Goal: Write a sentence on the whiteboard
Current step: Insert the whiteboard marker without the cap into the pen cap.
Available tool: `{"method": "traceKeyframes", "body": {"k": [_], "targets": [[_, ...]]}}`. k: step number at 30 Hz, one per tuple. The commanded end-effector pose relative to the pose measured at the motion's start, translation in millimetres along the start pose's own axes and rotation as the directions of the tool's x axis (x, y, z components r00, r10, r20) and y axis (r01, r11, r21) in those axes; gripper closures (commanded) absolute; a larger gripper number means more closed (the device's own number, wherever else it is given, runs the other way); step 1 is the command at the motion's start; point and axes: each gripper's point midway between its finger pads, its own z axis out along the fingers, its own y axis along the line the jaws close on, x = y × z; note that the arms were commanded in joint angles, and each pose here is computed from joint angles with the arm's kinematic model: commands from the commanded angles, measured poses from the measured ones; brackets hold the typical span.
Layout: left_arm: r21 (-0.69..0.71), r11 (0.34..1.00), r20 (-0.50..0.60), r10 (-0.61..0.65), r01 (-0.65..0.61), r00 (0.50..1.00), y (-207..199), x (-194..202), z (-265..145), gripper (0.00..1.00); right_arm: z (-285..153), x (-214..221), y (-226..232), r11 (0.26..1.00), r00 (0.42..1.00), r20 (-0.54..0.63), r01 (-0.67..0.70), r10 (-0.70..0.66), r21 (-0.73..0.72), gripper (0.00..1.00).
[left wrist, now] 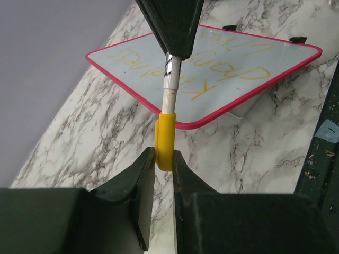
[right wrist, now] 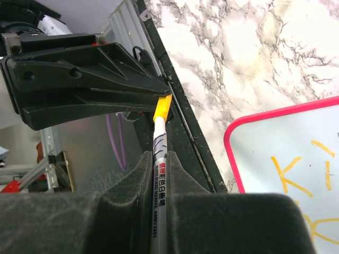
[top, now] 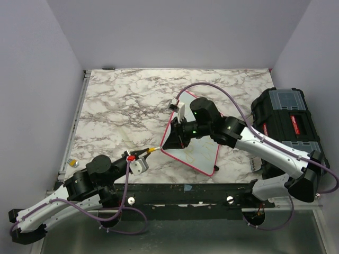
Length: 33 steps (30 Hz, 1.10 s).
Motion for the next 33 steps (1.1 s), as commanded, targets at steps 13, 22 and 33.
{"method": "traceKeyframes", "body": {"k": [13, 22, 33], "targets": [[0.018, 1.000, 0.028, -0.013, 0.013, 1.000, -4, -7, 2, 1.00, 21, -2, 8, 0.995, 0.995, -0.056, 0.089, -0.087, 0.036, 0.99], [0.024, 1.000, 0.030, -0.013, 0.012, 0.999, -5, -7, 2, 1.00, 30, -2, 10, 0.993, 0.991, -0.072, 0.111, -0.108, 0.035, 0.99], [0.034, 0.999, 0.038, -0.015, 0.013, 0.999, -6, -9, 0, 1.00, 47, 10, 9, 0.986, 0.982, -0.093, 0.164, -0.165, -0.020, 0.99]]}}
